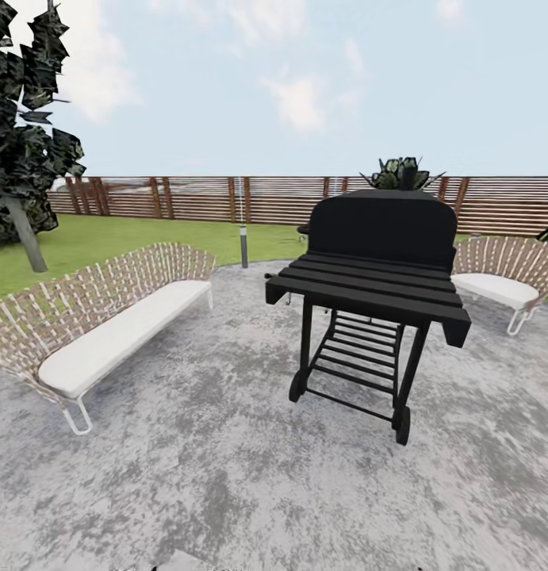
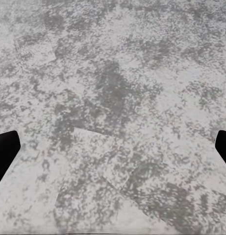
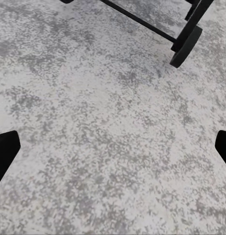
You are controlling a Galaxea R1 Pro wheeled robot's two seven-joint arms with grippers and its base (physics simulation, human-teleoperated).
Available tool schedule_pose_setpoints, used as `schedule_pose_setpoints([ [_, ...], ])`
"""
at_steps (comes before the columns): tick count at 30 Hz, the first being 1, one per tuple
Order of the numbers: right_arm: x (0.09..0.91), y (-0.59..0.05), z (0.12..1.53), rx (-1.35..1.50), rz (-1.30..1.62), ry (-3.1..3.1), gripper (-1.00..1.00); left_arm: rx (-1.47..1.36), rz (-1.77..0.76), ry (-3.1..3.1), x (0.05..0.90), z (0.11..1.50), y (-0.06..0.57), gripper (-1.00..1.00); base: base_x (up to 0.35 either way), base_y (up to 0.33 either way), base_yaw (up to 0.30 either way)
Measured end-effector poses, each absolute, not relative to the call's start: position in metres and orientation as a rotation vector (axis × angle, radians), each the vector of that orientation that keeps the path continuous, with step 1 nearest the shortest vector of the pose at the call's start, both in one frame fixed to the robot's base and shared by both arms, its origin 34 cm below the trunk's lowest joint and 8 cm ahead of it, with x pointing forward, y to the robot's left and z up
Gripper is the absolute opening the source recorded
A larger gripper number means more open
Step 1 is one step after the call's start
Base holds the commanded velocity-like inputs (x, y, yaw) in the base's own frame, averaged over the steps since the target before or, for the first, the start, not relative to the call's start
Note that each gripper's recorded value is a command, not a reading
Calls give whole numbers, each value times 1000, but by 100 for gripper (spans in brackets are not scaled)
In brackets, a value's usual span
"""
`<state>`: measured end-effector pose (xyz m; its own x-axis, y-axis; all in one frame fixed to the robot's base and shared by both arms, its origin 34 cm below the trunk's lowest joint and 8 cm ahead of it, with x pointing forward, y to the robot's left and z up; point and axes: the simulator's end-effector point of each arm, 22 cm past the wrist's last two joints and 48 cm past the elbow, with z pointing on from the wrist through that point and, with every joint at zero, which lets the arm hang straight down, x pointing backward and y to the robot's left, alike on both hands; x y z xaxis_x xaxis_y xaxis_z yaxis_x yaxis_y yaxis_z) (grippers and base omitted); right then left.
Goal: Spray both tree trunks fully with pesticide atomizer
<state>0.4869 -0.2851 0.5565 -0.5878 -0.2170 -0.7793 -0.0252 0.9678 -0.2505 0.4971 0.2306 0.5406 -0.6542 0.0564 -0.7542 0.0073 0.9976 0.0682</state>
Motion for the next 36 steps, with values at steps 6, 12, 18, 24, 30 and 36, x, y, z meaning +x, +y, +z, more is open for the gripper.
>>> schedule_pose_setpoints([
  [6,486,-283,556,-168,-261,2191,100,44,73,2285,497,540,230,100,0,0,296],
  [12,486,-282,555,-167,-260,2194,100,44,74,2289,495,539,230,100,0,0,296],
  [18,485,-282,554,-167,-259,2197,100,46,72,2307,489,534,230,100,0,0,296],
  [24,484,-282,552,-167,-260,2201,100,47,72,2320,484,530,230,100,0,0,296],
  [30,483,-283,551,-167,-260,2205,100,48,73,2324,482,529,230,100,0,0,296],
  [36,471,-286,543,-175,-268,2235,100,48,73,2327,482,528,230,100,0,0,296],
])
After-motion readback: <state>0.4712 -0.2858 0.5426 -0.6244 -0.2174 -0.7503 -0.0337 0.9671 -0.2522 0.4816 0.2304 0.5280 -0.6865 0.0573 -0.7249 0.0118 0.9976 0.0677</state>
